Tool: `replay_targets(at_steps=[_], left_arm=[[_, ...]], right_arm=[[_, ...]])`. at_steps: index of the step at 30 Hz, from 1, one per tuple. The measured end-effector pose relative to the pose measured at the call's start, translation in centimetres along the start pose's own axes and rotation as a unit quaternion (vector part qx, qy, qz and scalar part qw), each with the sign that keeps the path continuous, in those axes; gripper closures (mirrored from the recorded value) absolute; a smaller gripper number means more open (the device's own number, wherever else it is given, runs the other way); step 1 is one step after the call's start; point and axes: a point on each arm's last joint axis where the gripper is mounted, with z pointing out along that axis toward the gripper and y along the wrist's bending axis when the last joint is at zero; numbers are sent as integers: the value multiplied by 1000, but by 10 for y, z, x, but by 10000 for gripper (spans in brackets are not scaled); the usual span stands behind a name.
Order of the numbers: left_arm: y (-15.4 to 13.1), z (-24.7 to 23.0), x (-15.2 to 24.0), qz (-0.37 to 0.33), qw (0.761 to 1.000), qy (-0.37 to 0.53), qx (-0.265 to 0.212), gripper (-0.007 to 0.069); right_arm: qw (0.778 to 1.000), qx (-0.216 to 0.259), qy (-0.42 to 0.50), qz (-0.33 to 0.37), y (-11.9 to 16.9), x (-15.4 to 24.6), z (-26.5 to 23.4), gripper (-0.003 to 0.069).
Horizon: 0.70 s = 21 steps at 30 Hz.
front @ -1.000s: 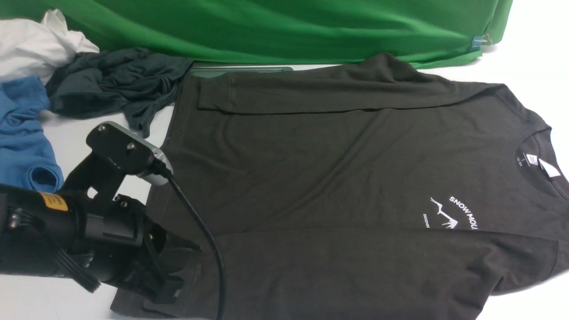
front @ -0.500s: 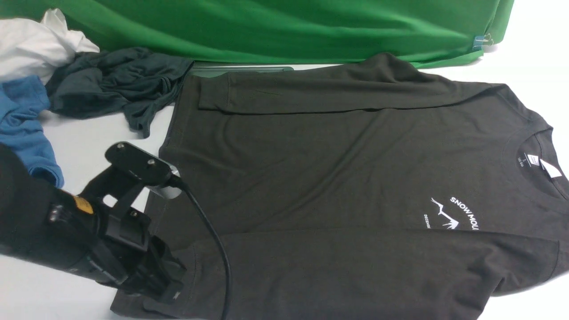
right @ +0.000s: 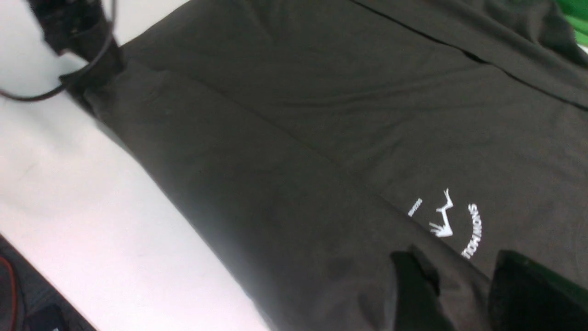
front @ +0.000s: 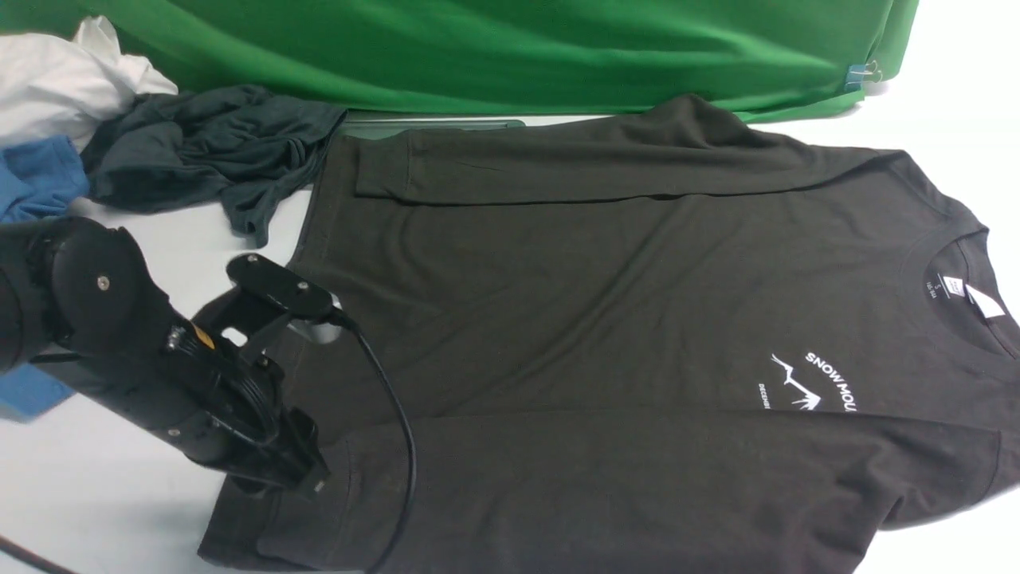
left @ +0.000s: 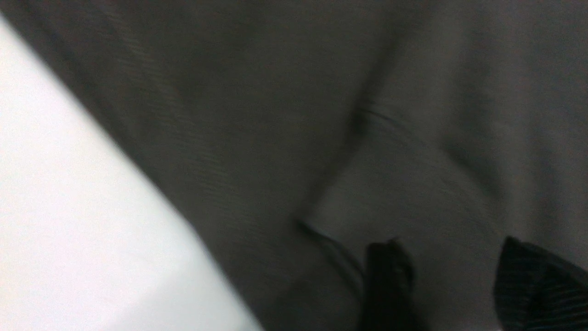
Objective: Fold a long-sleeved shirt on a white desktop.
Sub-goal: 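Grasp the left edge of the dark T-shirt lying flat on the table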
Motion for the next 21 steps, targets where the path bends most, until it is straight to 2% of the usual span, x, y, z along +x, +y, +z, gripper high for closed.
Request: replay_targets(at_steps=[1,3,8,18,21], left_arm=[[1,1,0,0,1000,0,-2,270],[10,8,-3,18,1000,-10,-19,203],[17,28,-7,54,998,-9,-27,187],[20,48,-5,60,998,23,-13,265],[20,48,-5,58,998,27,-8,326]], right_arm=[[1000,-1,0,0,0,0,0,419],[1000,-5,-2,-11,1,-2,0,419],[1000,-7,-5,-19,1,-2,0,419],[1000,-7,-5,-20,1,-2,0,419],[1000,-7,-5,-20,1,-2,0,418]])
